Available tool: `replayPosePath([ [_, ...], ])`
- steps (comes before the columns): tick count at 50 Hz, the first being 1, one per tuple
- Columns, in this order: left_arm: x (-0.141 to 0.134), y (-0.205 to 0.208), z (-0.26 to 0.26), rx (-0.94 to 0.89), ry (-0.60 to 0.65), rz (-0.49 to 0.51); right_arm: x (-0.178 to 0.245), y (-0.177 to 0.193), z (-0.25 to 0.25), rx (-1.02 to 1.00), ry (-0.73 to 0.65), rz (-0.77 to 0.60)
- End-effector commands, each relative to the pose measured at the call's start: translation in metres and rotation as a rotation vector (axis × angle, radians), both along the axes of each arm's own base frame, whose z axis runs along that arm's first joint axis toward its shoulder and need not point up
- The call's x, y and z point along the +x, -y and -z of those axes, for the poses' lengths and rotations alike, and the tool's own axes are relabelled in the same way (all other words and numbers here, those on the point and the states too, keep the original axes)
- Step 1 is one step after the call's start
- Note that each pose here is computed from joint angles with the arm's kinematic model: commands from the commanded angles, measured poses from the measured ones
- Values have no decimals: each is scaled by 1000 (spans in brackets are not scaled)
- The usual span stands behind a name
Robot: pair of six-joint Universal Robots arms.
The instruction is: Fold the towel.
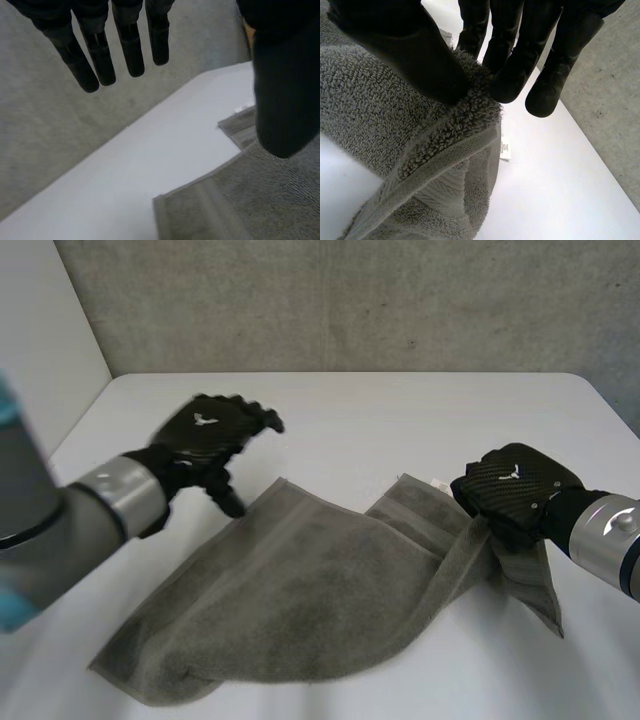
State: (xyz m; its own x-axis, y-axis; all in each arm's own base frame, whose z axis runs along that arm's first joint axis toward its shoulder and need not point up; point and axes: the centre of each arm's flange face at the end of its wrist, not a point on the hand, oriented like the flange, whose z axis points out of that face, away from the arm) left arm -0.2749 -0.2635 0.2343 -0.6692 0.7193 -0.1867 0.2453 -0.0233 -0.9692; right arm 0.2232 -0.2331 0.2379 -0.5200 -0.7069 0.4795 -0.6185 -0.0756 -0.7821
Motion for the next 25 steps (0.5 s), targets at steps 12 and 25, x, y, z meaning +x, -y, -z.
replayPosePath([
  [12,-65,63,65,67,37,89,0,1,12,15,-2,1],
  [25,-92,31,90,172,53,259,1,4,21,41,-10,5],
])
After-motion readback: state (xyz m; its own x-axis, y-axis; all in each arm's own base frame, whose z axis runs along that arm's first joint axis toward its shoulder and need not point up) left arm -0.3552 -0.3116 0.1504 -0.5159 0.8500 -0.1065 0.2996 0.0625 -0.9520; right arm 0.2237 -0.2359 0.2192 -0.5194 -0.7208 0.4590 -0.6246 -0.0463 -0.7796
